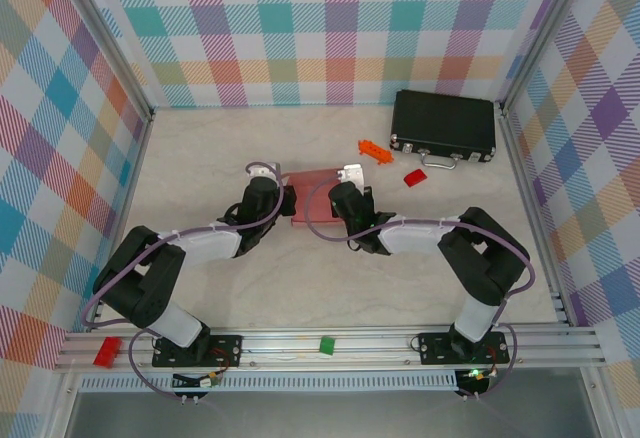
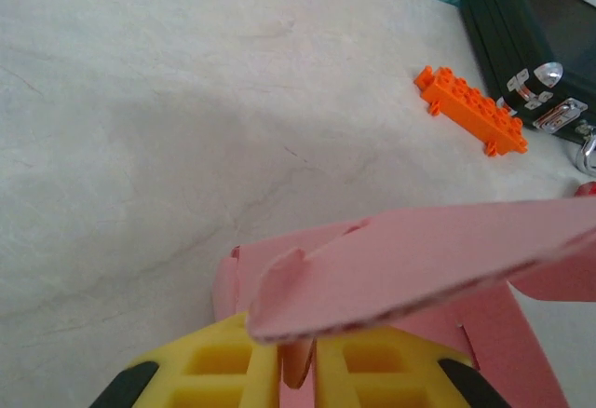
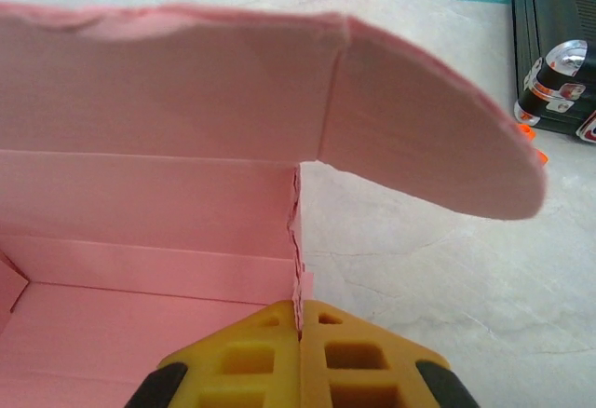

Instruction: Fold the paper box

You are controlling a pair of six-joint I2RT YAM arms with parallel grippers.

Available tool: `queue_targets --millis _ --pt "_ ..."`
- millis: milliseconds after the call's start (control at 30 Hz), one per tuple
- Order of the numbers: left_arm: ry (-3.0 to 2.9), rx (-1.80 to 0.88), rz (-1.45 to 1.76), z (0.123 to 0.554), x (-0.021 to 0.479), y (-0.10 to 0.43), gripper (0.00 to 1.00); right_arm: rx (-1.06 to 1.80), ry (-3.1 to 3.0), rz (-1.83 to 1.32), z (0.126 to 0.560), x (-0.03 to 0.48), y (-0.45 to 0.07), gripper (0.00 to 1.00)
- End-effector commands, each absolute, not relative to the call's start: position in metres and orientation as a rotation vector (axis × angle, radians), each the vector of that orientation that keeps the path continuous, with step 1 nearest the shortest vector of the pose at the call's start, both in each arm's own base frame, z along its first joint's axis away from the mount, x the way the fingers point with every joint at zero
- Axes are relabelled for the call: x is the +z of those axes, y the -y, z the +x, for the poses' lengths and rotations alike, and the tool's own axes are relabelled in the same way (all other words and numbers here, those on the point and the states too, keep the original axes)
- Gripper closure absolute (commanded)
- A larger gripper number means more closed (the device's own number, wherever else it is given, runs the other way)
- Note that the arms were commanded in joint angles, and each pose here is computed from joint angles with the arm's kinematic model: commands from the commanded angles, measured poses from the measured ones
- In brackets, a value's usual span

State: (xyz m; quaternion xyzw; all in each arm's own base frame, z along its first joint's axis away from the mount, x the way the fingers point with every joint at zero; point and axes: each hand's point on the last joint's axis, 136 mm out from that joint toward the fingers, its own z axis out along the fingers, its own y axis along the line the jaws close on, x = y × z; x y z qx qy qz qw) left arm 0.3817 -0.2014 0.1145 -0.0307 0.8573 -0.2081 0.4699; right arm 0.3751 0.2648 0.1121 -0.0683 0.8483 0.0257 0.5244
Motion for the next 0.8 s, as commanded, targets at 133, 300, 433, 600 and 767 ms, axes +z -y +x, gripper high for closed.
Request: queue_targets --millis 133,300,433,600,767 --pt "-2.106 -0.568 -0.067 0.371 0.120 0.208 0.86 0.037 -2.060 -0.167 0.366 0.098 -0.262 1.00" --pt "-2.104 -0.581 -0.061 0.371 0.122 0.210 0.83 0.034 -2.067 -0.169 0.365 0.095 -0.263 1.00" --pt "-2.115 -0.608 -0.053 0.370 0.121 0.214 0.80 0.021 -2.071 -0.165 0.364 0.094 -0.262 1.00" --pt "-2.125 -0.635 -0.057 0.369 0.120 0.217 0.84 0.012 -2.073 -0.165 0.364 0.093 -0.261 1.00" --pt "-2.140 -0.630 -0.075 0.368 0.117 0.216 0.92 0.005 -2.072 -0.163 0.363 0.092 -0.260 1.00"
